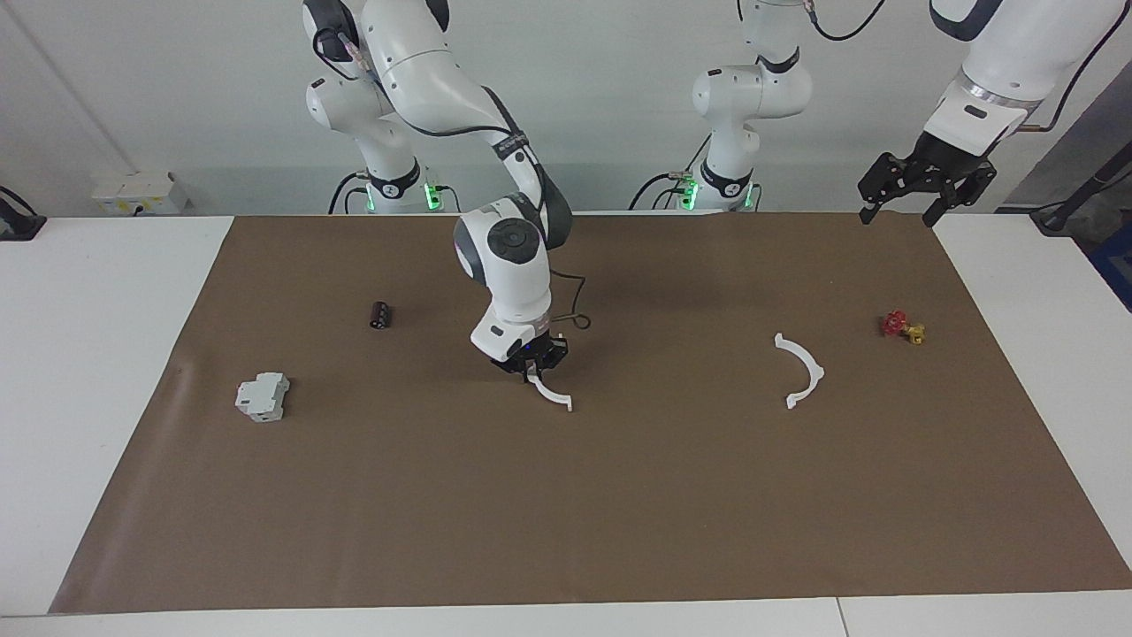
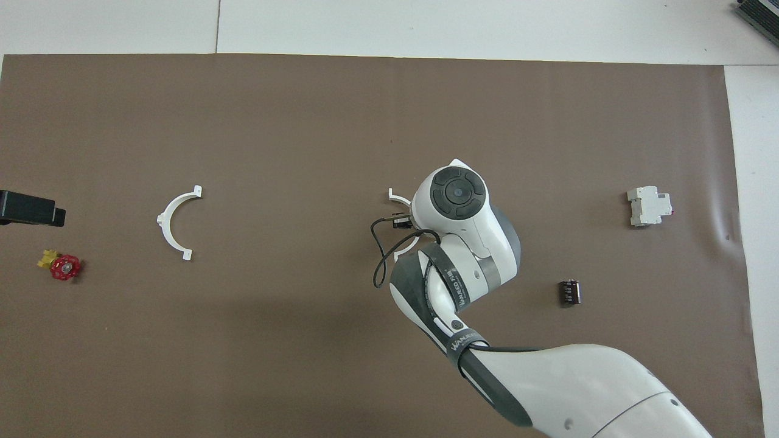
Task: Assemble drain pipe with both arms
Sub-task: 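Carry the clamp half with the right gripper toward the table center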
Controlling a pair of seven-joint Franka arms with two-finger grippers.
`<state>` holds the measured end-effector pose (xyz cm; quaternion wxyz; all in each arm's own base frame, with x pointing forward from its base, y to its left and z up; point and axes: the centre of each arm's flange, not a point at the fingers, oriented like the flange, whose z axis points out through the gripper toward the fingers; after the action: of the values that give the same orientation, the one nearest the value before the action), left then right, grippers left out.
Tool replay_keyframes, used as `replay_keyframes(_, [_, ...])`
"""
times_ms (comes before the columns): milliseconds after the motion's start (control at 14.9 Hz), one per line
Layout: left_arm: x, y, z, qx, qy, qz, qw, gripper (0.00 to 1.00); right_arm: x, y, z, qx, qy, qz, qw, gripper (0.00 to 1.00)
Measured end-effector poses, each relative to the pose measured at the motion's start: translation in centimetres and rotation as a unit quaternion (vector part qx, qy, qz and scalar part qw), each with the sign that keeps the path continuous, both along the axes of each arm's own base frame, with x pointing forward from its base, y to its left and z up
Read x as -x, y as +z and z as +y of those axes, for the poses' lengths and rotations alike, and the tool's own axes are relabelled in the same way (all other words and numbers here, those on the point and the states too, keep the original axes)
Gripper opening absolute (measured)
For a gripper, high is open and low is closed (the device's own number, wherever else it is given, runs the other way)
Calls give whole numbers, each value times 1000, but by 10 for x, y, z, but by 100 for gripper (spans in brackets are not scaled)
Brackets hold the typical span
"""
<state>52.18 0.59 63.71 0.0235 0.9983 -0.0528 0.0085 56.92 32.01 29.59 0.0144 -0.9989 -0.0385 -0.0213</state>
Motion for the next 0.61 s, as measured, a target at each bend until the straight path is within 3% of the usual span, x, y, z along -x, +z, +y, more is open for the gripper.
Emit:
replay_keyframes(336, [-2, -4, 0, 0, 1, -7, 1000, 100, 3, -4, 0, 2, -7, 4, 1000, 20])
replay_keyframes(606, [-8, -29, -3, -1, 0, -34, 999, 100, 4, -4, 1, 2, -6, 5, 1000, 56])
